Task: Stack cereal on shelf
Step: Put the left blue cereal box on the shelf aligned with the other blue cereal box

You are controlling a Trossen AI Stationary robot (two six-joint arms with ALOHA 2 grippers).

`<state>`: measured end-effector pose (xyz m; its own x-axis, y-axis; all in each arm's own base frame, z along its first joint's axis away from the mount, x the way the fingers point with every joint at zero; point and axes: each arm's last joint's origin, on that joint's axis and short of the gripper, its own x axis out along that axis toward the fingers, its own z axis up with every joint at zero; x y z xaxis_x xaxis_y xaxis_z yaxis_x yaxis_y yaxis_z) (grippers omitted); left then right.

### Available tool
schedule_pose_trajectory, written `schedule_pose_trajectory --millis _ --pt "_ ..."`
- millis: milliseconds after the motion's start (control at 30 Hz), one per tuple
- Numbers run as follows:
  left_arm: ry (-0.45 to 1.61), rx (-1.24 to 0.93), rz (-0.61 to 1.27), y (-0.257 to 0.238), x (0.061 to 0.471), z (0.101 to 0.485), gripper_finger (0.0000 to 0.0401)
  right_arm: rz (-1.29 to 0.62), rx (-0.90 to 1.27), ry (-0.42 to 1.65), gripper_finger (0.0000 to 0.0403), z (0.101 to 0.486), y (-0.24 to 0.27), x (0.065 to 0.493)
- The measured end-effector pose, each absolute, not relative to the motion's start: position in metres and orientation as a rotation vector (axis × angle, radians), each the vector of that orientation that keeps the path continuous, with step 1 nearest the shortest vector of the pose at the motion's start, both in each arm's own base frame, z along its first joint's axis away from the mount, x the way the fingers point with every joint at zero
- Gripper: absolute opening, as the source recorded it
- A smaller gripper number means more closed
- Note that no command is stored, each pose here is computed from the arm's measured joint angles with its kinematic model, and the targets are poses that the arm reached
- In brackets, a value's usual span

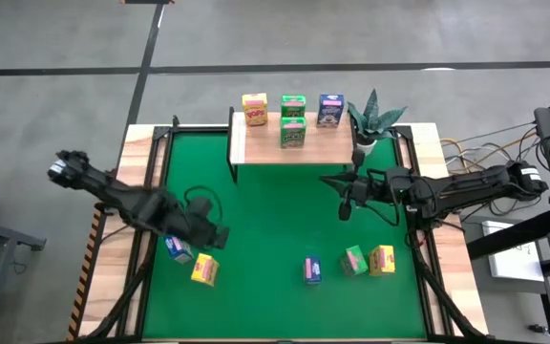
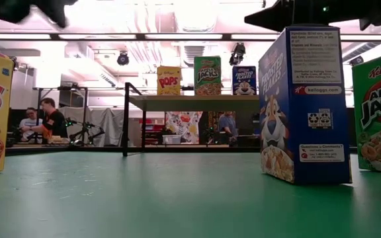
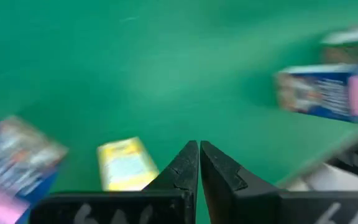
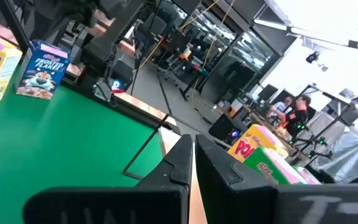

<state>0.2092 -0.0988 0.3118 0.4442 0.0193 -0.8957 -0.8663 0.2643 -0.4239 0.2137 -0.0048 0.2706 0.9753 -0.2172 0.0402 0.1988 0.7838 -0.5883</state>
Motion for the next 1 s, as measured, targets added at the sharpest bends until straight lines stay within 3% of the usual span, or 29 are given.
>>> schedule_pose_trajectory --millis 267,733,867,1000 --pt "1.03 -1.16 1.11 -0.127 0.187 0.306 0.0018 -0.227 -0.647 0.023 0.0009 0.275 -0.005 0.208" --pt "1.007 -1.094 1.36 -0.127 0.161 0.286 0.0219 -0.227 -0.683 0.025 0.0009 0.276 -0.005 0.206" --pt "1.004 -1.086 1.38 -0.126 0.16 0.277 0.0249 -0.225 -0.684 0.032 0.0009 0.275 -0.005 0.206" --pt "1.05 -1.085 1.412 -0.126 0.158 0.271 0.0252 -0.223 -0.684 0.039 0.0009 0.275 -0.005 0.206"
